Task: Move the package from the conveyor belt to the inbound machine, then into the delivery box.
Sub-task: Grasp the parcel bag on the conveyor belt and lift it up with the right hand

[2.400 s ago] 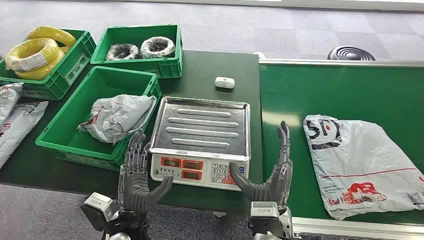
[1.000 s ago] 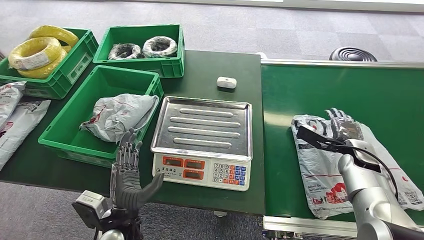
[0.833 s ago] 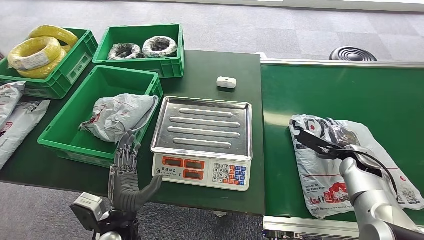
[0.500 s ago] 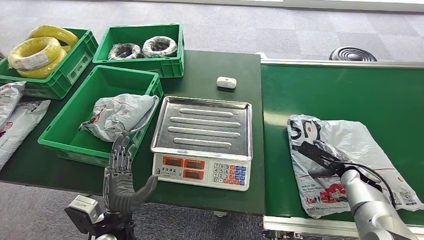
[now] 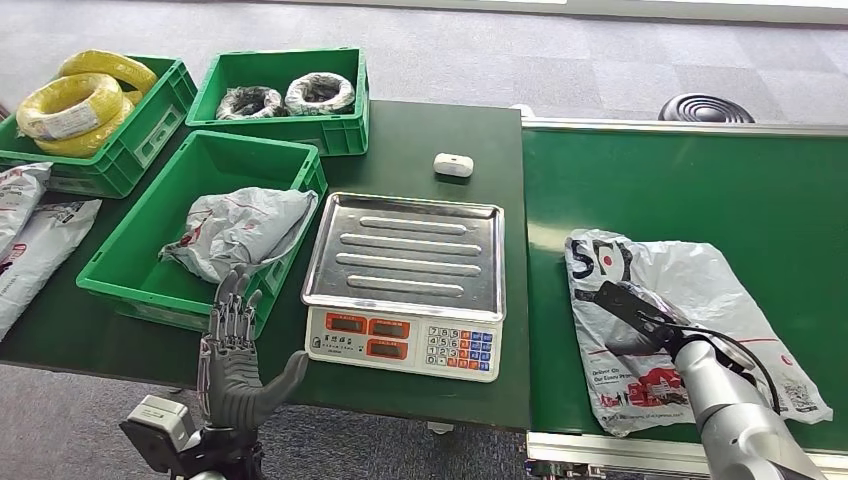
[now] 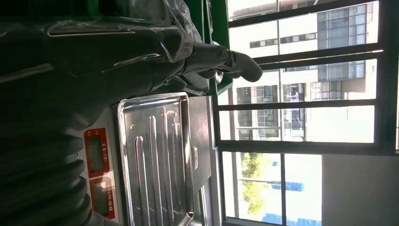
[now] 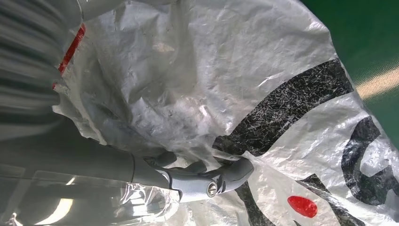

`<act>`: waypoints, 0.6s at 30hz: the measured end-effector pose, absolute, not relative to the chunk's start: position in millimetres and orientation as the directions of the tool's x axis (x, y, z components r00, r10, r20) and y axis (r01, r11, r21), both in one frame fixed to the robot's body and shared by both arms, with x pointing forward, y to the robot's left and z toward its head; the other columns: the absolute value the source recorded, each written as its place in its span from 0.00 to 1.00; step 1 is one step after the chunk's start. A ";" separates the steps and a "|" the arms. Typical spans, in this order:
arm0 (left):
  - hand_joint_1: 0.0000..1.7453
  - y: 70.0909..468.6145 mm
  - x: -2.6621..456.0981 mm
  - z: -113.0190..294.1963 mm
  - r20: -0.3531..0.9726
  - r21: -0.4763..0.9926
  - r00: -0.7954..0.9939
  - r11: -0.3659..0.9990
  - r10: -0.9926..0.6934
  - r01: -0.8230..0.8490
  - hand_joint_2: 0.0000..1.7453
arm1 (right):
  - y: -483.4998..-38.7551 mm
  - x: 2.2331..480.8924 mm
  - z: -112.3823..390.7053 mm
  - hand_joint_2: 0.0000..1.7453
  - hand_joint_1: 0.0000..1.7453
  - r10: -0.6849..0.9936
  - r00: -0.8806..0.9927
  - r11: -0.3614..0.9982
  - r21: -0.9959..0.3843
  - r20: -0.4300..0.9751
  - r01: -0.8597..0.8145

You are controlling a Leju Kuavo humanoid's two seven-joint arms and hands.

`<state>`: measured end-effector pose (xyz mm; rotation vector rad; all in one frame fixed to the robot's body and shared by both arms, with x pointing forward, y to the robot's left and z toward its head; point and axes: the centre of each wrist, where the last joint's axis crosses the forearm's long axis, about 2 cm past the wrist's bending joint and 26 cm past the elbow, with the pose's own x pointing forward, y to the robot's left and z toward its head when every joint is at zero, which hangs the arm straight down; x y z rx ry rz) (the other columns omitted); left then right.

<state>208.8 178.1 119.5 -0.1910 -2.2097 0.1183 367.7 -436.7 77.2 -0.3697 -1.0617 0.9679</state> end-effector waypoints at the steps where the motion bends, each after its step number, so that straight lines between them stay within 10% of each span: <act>1: 0.00 178.4 208.9 119.5 0.785 -0.153 -0.594 0.984 0.179 0.094 1.00 | -436.5 367.7 77.1 1.00 0.48 0.811 0.145 0.557 -0.673 0.567 -0.487; 3: 0.00 178.9 209.0 119.4 0.785 -0.153 -0.594 0.984 0.178 0.092 1.00 | -436.1 367.7 77.0 1.00 0.98 0.806 0.147 0.564 -0.669 0.574 -0.484; 18: 0.00 180.7 208.1 119.4 0.787 -0.154 -0.595 0.986 0.165 0.069 1.00 | -432.1 370.1 77.9 1.00 1.00 0.788 0.124 0.592 -0.686 0.603 -0.423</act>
